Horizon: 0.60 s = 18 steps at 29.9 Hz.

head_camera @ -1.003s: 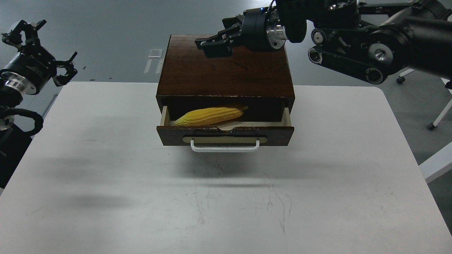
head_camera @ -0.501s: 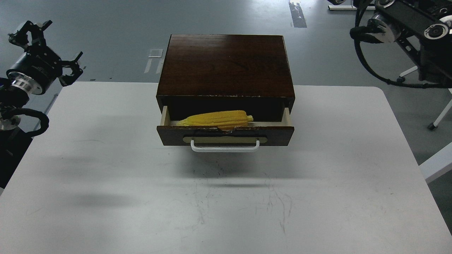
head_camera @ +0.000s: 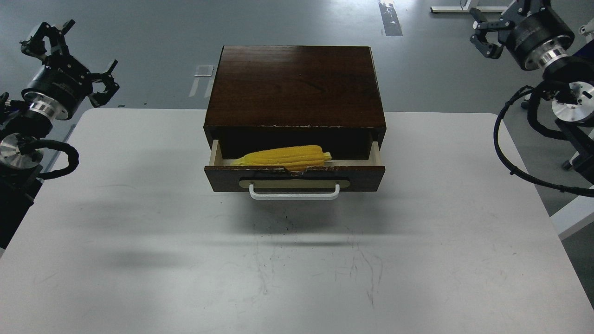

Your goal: Put corn in drawer with both arms

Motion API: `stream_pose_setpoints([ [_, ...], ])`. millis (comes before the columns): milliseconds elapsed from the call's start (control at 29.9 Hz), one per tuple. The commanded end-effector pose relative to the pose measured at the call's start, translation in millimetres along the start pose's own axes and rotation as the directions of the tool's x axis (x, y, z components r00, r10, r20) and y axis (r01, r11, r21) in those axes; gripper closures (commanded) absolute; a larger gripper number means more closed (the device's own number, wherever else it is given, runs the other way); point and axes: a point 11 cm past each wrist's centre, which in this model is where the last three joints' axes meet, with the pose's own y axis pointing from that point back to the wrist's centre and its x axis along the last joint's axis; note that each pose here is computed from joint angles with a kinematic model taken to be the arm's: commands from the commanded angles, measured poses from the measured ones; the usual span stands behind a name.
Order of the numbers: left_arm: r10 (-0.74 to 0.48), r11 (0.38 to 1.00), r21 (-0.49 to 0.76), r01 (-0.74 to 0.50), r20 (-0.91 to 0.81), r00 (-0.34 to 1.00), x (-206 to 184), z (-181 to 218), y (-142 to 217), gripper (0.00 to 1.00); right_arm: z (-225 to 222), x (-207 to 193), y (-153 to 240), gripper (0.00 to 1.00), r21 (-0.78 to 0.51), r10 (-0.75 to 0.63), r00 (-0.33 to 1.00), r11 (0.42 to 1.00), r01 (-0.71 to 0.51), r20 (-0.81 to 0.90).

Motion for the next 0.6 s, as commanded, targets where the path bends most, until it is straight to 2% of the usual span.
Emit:
stream_pose_setpoints([
  [0, -0.002, 1.000, 0.004, 0.003, -0.011, 1.000, -2, -4, -1, 0.01, 14, 29, 25, 0.00, 0.014, 0.034, 0.991, 0.999, -0.037, 0.132],
  [267, 0.010, 0.999, -0.036, -0.013, -0.091, 0.996, -3, -2, -2, 0.01, 32, 46, 39, 0.00, 0.029, 0.064, 0.977, 0.997, -0.072, 0.202],
  [568, 0.028, 1.000, -0.005, -0.029, -0.113, 0.993, 2, -21, 4, 0.01, 27, 65, 49, 0.00, 0.080, 0.109, 0.970, 0.988, -0.129, 0.218],
])
